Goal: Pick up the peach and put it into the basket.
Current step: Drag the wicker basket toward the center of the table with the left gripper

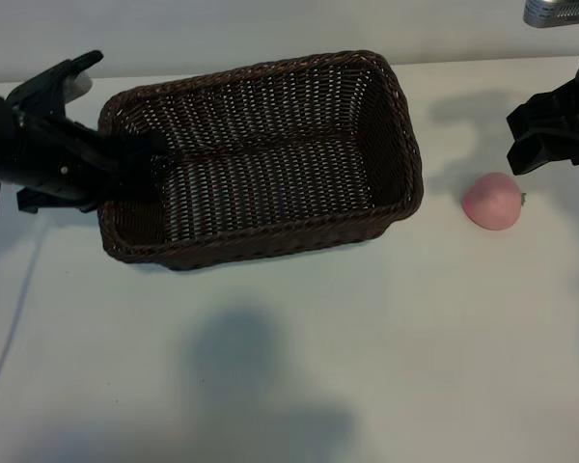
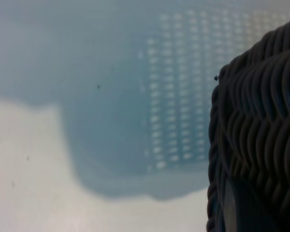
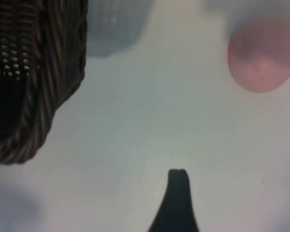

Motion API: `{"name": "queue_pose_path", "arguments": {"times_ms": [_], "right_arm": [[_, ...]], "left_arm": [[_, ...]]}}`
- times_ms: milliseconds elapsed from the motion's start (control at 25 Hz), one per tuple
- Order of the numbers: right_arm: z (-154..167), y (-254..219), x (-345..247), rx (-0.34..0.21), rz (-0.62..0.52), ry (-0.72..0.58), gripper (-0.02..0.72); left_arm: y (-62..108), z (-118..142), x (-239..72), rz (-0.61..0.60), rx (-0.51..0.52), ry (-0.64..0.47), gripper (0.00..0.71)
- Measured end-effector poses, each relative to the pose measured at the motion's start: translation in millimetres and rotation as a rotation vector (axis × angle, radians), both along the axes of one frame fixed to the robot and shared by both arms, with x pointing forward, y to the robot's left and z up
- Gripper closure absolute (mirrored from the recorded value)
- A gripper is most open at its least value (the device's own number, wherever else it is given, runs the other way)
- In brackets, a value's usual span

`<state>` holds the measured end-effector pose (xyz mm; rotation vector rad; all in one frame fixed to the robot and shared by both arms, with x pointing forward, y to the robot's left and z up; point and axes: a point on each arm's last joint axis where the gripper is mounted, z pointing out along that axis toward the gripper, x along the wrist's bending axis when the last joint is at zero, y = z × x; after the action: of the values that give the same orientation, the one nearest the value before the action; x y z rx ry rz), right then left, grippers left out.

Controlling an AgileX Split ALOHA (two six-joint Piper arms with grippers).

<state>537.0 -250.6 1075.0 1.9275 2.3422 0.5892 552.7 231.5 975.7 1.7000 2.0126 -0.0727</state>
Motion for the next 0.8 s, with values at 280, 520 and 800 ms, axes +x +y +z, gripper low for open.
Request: {"name": "queue_pose_path", "arguments": {"times_ms": [280, 520, 800], "right_arm": [[0, 0, 0, 0.001, 0.0, 0.0, 0.108], [0, 0, 0, 0.001, 0.0, 0.0, 0.108], [0, 0, 0, 0.001, 0.0, 0.0, 0.108]], "left_arm": [[-7.2, -9, 26, -0.027, 0.01, 0.014, 0.55], [-34.9, -22, 44, -0.095, 0.011, 0.026, 0.55], [-50.2, -40, 60, -0.134, 0.022, 0.051, 0.55]]}}
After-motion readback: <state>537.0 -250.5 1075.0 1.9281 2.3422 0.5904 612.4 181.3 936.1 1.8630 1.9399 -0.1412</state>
